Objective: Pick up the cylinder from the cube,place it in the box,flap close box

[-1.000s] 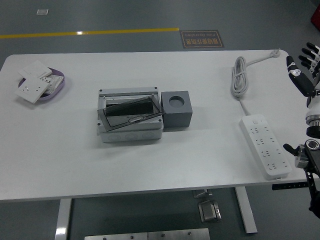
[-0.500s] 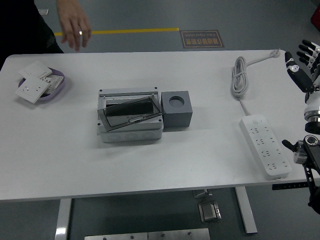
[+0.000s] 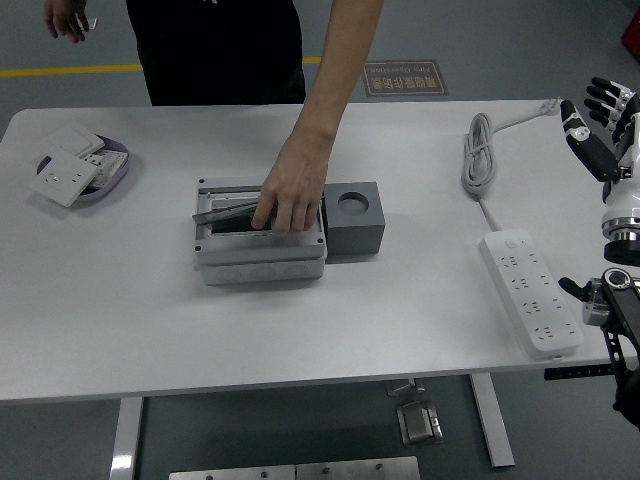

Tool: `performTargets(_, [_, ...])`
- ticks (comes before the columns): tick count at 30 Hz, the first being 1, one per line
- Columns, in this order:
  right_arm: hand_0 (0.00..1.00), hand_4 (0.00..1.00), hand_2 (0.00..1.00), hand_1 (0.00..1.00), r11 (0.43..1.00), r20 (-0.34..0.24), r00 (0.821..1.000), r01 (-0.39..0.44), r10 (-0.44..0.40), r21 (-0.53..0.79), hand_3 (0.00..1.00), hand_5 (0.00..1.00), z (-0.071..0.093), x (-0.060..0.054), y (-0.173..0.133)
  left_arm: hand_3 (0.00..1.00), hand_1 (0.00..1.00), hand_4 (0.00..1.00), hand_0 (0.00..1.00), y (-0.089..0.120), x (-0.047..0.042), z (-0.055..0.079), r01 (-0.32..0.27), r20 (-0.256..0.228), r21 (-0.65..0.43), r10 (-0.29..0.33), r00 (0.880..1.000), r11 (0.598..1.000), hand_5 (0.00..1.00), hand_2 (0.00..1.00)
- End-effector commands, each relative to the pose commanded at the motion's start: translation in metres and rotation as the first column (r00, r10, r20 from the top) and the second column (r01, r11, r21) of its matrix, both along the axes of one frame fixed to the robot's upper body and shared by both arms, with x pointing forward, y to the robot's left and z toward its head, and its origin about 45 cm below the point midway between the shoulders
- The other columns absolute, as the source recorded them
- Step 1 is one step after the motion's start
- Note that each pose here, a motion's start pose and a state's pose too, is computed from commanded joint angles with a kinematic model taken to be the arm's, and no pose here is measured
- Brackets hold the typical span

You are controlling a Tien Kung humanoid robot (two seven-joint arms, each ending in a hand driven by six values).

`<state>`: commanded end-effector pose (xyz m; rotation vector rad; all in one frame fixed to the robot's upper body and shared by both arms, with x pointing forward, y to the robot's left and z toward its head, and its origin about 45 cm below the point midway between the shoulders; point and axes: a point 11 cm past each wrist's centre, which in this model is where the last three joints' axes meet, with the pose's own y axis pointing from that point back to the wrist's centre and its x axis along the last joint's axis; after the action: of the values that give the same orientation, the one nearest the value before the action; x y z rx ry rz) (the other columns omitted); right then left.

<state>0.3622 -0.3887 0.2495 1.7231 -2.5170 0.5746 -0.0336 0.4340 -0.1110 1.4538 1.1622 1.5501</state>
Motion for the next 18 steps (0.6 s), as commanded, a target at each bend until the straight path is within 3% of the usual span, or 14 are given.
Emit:
performTargets(10, [0.781,0.777,0.726,0.711,1.0,-0.008,1.0,-0.003,0.003,-0.004,0.705,0.292,-0.002,-0.002,0.0,0.577,0.592,0.6,0.576,0.002,0.0042,0.001,0.013,0.004,-0.002,-0.013,1.0,1.0,0.237,0.551])
performTargets(18, [0.782,0.775,0.723,0.711,1.0,-0.021,1.0,-0.003,0.003,-0.001,0.692,0.294,-0.008,-0.005,0.001,0.577,0.592,0.6,0.576,0.008,-0.0081,0.003,0.002,-0.015,0.012,-0.002,1.0,1.0,0.237,0.551])
